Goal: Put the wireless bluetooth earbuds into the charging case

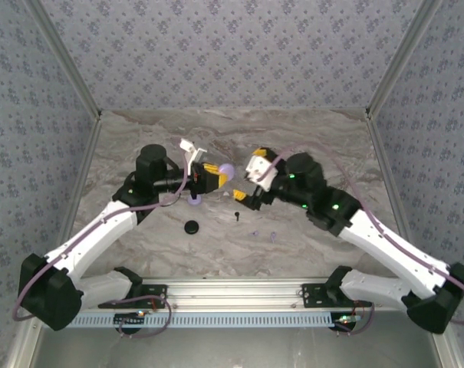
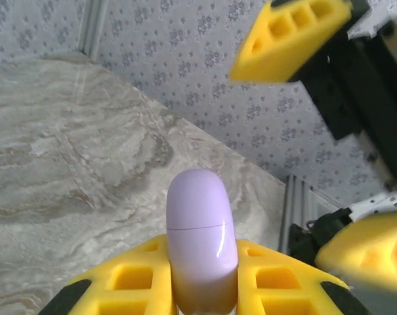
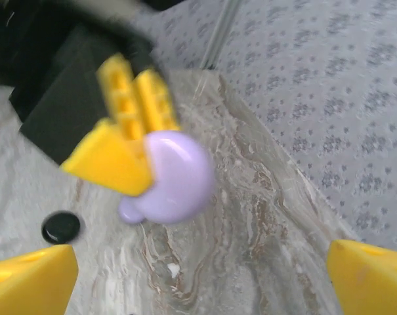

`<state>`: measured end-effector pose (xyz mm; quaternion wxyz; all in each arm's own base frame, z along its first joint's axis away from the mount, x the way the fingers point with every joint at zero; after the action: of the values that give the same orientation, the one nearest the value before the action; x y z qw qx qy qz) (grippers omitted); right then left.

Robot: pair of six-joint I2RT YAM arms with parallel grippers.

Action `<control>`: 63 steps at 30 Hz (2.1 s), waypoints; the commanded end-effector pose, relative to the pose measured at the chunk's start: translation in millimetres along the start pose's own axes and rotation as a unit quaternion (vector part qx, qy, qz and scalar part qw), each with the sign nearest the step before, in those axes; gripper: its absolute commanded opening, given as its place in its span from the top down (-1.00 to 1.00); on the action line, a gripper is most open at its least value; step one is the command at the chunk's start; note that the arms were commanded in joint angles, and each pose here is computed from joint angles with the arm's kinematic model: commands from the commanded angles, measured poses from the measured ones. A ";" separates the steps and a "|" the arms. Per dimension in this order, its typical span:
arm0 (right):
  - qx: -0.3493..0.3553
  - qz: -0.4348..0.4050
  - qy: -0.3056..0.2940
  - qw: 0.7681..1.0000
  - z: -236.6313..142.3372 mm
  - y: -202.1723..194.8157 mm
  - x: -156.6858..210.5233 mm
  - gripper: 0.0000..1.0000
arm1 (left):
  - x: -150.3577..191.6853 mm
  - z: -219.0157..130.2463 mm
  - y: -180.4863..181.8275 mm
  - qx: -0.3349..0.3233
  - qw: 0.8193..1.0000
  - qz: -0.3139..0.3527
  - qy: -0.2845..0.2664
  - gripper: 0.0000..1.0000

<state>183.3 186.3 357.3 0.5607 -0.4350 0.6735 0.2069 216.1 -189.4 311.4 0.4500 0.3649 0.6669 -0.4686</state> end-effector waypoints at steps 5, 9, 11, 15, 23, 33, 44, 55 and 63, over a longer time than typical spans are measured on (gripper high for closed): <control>-0.105 0.206 -0.120 0.965 -20.3 -22.8 -4.6 -1.00 | -15.1 -8.3 -32.8 -0.025 0.971 0.172 -0.162 0.94; -0.127 0.229 -0.110 0.959 -12.2 -25.2 -9.0 -0.99 | -18.5 -8.5 -43.7 -0.009 0.964 0.199 -0.175 0.95; -0.130 0.227 -0.099 0.960 -6.6 -25.4 -8.8 -0.96 | -19.3 -7.8 -45.5 -0.007 0.964 0.202 -0.175 0.96; -0.131 0.226 -0.095 0.961 1.9 -26.0 -7.2 -0.95 | -19.4 -7.3 -45.8 -0.008 0.965 0.200 -0.172 0.97; -0.110 0.230 -0.095 0.962 9.4 -31.2 -8.8 -0.94 | -19.4 -6.5 -46.3 -0.003 0.965 0.201 -0.166 0.98; -0.083 0.228 -0.078 0.967 19.4 -41.9 -13.5 -0.90 | -19.8 -5.8 -48.2 0.008 0.965 0.204 -0.162 1.00; -0.070 0.234 -0.068 0.967 19.4 -52.2 -15.5 -0.90 | -18.0 -4.9 -47.3 0.002 0.967 0.204 -0.152 1.00; 0.023 0.298 0.000 0.954 -20.0 -56.7 4.5 -0.93 | -7.6 -12.3 -45.3 -0.033 0.967 0.206 -0.144 1.00; 0.095 0.419 0.209 0.878 -14.9 -45.8 74.2 -0.61 | -4.3 -19.6 -46.5 -0.055 0.965 0.214 -0.142 1.00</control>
<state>220.4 134.0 335.8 0.4072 -0.1554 0.8446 0.3111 173.1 -187.1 328.3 0.6370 0.4025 0.5338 -0.3838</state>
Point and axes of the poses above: each hand's point on the last joint's axis, 136 mm out from that joint toward the fingers, its own z axis out along the fingers, its own y axis along the line the jaws close on, x = y × z, the point moved 10 cm from there along -z, back along the fingers, and after that the axes turned 7 degrees about z, right-handed, at the moved point
